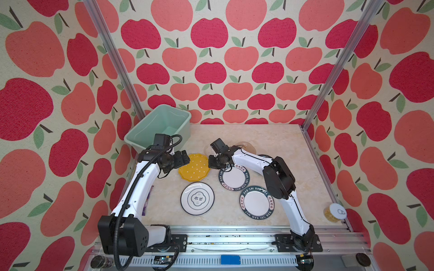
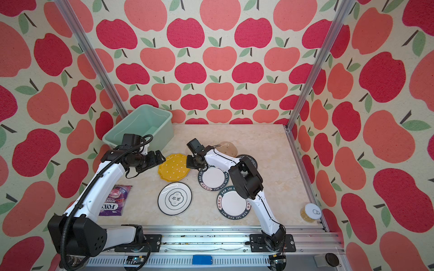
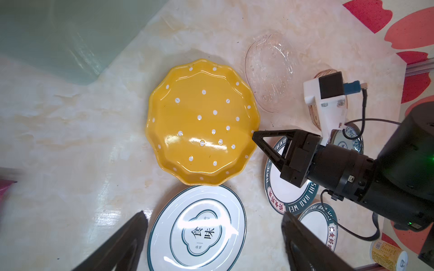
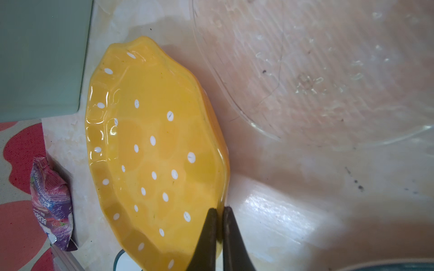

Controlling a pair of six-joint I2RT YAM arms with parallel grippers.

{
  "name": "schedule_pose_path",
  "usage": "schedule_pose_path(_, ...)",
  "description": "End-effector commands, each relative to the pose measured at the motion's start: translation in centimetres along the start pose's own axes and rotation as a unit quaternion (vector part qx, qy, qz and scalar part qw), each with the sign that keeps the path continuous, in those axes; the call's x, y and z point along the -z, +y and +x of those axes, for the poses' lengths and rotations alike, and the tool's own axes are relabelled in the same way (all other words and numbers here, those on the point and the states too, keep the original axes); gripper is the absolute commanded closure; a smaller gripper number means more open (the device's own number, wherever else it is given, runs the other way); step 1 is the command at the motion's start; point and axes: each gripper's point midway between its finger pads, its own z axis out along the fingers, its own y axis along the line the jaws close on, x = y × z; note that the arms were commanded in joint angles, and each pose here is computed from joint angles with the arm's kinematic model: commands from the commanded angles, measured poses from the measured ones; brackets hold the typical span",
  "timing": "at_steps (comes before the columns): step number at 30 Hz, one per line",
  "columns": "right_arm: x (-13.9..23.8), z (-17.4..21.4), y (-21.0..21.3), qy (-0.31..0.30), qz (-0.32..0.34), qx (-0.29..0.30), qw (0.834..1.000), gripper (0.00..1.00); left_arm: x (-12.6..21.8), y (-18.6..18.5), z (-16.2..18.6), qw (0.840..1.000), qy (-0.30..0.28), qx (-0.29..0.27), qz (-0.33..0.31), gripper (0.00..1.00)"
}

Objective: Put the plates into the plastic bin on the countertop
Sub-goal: 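Lower the left gripper and grasp the yellow plate's rim nearest it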

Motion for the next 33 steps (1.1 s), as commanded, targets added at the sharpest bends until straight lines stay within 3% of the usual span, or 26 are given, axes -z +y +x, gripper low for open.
schedule_pose_path(1,0.6,-0.7,1.2,-0.012,-0.022,0.019,1.0,1.0,-1.4,0.8,0.9,1.0,0.027,0.014,-0.007,0.08)
schedule_pose_path(6,0.2,-0.4,0.8,-0.005,-0.018,0.018,1.0,1.0,-3.6,1.8,1.0,0.998,0.048,0.036,-0.005,0.08)
schedule_pose_path(11,-0.1,-0.3,0.4,-0.002,-0.016,0.016,1.0,0.88,-5.5,3.7,1.4,0.996,0.073,0.059,-0.011,0.11)
schedule_pose_path(19,-0.5,-0.3,0.0,0.002,-0.013,0.012,1.0,0.83,-7.8,6.3,2.2,0.994,0.086,0.06,-0.016,0.12)
schedule_pose_path(26,-0.7,-0.2,-0.3,0.004,-0.008,0.014,1.0,0.63,-9.4,7.0,1.7,0.995,0.081,0.055,-0.008,0.15)
schedule_pose_path(33,-1.2,-0.3,-0.8,0.009,-0.002,0.012,1.0,0.61,-11.4,7.8,1.9,0.993,0.106,0.058,-0.009,0.23)
